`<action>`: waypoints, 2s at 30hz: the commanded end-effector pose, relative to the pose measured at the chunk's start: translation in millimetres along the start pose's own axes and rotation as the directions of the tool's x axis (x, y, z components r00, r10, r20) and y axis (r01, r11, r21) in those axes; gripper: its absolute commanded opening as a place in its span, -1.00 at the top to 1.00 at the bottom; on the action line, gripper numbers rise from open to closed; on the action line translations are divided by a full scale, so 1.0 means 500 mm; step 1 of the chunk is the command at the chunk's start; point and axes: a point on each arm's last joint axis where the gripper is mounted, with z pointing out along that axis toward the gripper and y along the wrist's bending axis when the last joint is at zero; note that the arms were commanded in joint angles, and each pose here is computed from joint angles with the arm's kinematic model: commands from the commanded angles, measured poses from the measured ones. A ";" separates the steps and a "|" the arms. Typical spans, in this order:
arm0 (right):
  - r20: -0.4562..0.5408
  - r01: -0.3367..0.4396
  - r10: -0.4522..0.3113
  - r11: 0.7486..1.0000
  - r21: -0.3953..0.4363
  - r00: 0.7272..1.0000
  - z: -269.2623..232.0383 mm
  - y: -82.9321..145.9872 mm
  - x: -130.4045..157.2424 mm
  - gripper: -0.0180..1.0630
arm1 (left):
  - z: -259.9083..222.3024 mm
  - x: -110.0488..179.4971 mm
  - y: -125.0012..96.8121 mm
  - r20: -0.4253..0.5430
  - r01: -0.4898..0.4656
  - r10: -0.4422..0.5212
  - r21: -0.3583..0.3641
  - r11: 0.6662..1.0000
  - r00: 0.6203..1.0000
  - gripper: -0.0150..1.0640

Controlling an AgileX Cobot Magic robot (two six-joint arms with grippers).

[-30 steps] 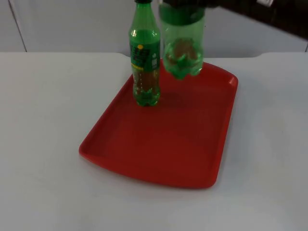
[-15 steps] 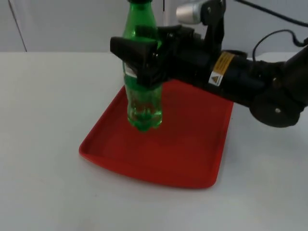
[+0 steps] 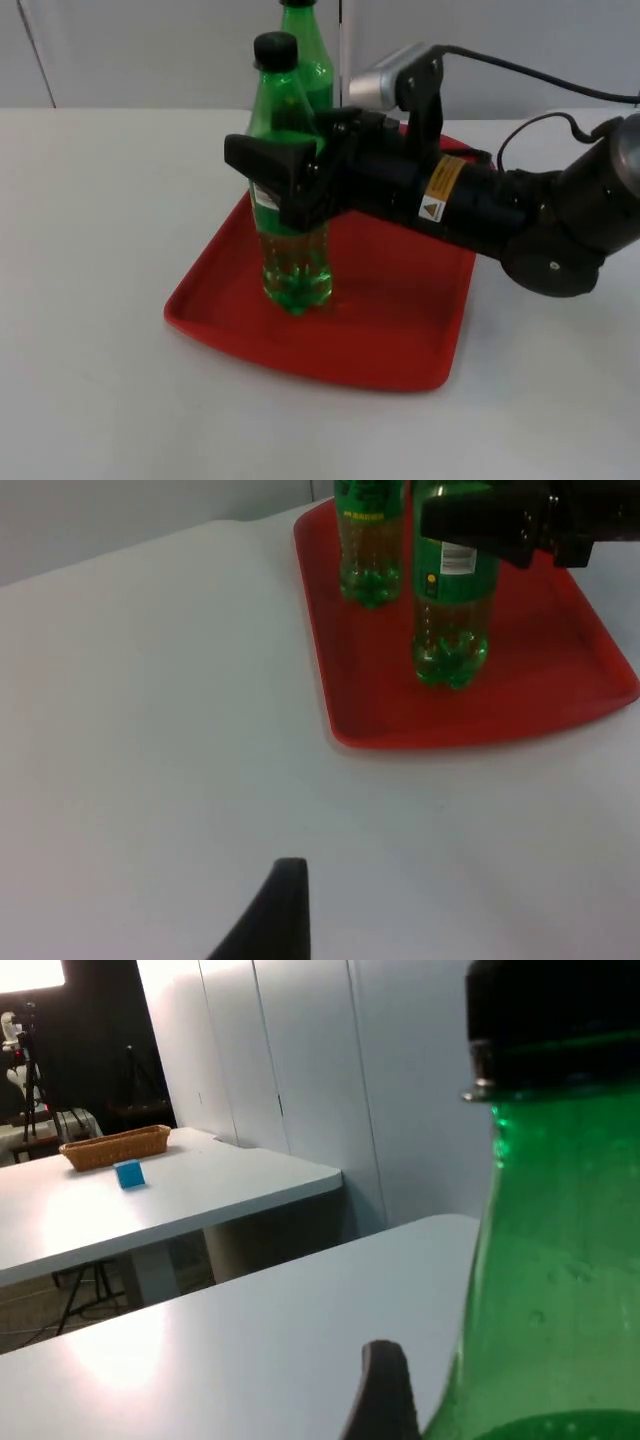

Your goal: Place the bottle upright on the tray.

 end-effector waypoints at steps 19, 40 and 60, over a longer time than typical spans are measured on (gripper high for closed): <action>-0.060 0.003 -0.002 1.000 0.021 0.998 0.001 -0.005 0.011 0.97 | 0.001 0.002 0.001 0.000 0.007 -0.007 -0.009 1.000 1.000 -0.98; -0.094 0.011 -0.010 1.000 0.012 0.996 0.001 -0.004 0.019 -0.44 | 0.001 0.002 0.001 0.000 0.007 -0.007 -0.009 1.000 1.000 -0.98; -0.092 -0.025 0.026 1.000 0.012 0.995 0.001 -0.003 0.017 -0.86 | 0.001 0.002 0.001 0.000 0.007 -0.007 -0.009 1.000 1.000 -0.98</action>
